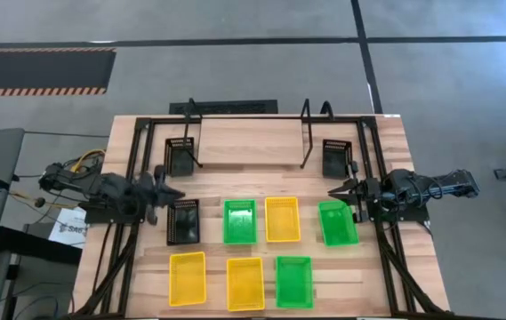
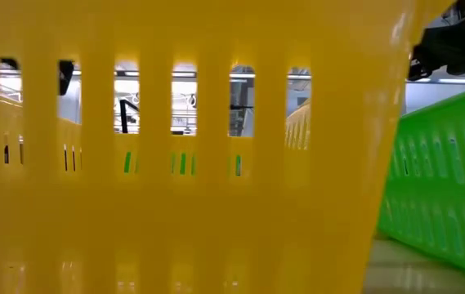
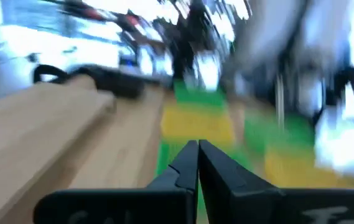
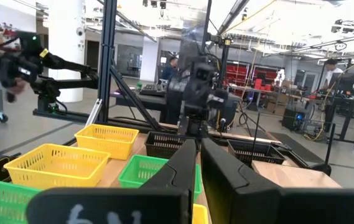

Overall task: Stack baskets on shelf by color
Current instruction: Put the right black basket on the shelf

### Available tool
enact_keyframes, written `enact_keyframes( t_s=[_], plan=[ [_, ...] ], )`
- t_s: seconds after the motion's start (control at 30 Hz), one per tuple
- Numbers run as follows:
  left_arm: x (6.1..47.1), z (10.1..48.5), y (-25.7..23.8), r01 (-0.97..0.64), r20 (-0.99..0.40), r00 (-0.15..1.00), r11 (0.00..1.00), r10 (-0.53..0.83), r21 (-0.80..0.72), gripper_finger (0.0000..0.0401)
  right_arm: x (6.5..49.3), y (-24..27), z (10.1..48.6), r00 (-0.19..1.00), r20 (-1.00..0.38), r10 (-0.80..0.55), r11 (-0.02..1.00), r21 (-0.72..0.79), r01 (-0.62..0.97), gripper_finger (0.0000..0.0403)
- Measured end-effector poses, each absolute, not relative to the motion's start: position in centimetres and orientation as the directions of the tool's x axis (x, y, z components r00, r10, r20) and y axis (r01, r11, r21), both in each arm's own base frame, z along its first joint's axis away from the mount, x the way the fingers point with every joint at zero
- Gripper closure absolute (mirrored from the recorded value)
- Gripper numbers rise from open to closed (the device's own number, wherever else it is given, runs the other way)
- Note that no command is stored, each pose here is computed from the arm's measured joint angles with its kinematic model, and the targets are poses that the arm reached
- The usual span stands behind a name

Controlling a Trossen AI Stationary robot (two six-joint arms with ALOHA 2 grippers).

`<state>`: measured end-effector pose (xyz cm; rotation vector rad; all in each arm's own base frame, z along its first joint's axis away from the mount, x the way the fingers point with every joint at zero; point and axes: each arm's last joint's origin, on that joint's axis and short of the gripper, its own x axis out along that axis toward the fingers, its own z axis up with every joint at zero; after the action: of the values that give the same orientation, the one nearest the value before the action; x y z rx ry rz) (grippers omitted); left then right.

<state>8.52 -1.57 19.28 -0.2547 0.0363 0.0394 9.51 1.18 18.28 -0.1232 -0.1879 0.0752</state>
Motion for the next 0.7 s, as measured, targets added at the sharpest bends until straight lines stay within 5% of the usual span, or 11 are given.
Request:
enact_keyframes(
  t_s=[0.17, 0.37, 0.5, 0.7],
  plan=[
    [8.4, 21.2, -1.2, -0.051, 0.148, 0.979, 0.869, 0.141, -0.491, 0.0401, 9.5, 1.2, 18.5, 0.976, 0.2, 0.085, 0.995, -0.07, -0.072, 0.0352],
    [8.0, 22.9, -1.2, 0.032, 0.314, 0.942, 0.905, 0.114, -0.424, 0.0401, 9.2, 1.1, 19.7, 0.948, 0.312, 0.062, 0.958, 0.246, -0.144, 0.0352],
    [7.7, 23.6, -1.2, 0.064, 0.382, 0.917, 0.902, 0.116, -0.428, 0.0401, 8.6, 0.9, 21.1, 0.898, 0.439, 0.037, 0.936, 0.3, -0.185, 0.0352],
    [7.5, 23.9, -0.9, -0.02, 0.379, 0.903, 0.9, 0.203, -0.435, 0.0401, 8.6, 0.2, 21.1, 0.889, 0.426, -0.169, 0.831, 0.547, -0.104, 0.0352]
  ],
)
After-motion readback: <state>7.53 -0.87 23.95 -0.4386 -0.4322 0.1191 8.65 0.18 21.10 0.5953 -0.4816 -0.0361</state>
